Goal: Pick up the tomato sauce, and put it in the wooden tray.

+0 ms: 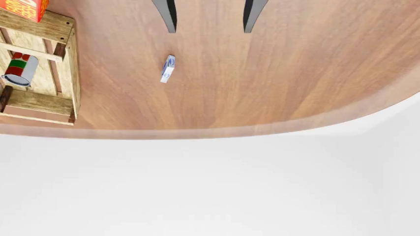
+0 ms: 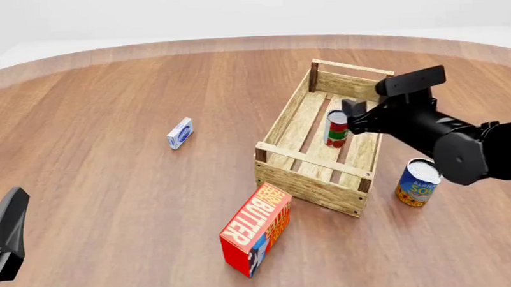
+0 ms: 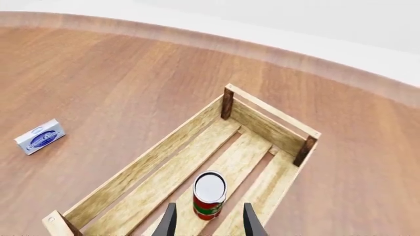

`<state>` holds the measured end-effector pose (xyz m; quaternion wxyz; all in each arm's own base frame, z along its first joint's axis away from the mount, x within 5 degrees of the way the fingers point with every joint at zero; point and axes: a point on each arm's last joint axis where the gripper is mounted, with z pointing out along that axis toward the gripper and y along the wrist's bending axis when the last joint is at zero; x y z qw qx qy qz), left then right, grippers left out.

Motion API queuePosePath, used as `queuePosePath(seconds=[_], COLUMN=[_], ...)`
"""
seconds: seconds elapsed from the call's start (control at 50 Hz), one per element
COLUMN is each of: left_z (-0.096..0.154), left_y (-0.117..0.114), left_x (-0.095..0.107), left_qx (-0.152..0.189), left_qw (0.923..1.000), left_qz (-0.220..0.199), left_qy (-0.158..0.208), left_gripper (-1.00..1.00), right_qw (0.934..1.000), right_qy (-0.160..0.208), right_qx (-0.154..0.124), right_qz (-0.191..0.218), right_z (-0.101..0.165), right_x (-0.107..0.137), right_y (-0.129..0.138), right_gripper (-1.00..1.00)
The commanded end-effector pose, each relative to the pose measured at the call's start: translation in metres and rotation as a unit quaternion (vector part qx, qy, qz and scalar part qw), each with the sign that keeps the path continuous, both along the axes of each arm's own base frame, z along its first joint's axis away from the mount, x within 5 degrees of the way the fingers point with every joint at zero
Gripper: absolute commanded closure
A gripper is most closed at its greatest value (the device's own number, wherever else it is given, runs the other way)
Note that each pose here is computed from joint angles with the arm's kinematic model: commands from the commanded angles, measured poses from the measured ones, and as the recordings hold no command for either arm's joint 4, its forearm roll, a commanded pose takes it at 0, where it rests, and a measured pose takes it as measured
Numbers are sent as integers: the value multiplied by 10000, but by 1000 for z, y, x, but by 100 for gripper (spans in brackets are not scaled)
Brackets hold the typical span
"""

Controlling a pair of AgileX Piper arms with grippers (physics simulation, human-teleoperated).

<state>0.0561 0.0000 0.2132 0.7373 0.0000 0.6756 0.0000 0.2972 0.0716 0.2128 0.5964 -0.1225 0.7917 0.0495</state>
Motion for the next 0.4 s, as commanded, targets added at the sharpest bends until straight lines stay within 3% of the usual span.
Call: queuePosePath(seconds=[0.02,0.4], left_z=[0,0], left_y=[0,0], left_x=[0,0], left_qx=[0,0], left_qw=[10000,10000], left_qz=[0,0], left_qy=[0,0], left_gripper=[-100,-100], right_qw=[10000,9999], right_qy=[-53,-156], right_qx=[-11,-45], right_qz=[-6,-21], right_z=[9,25], right_x=[-10,-31], right_y=[-3,-10], right_gripper=[-100,-100])
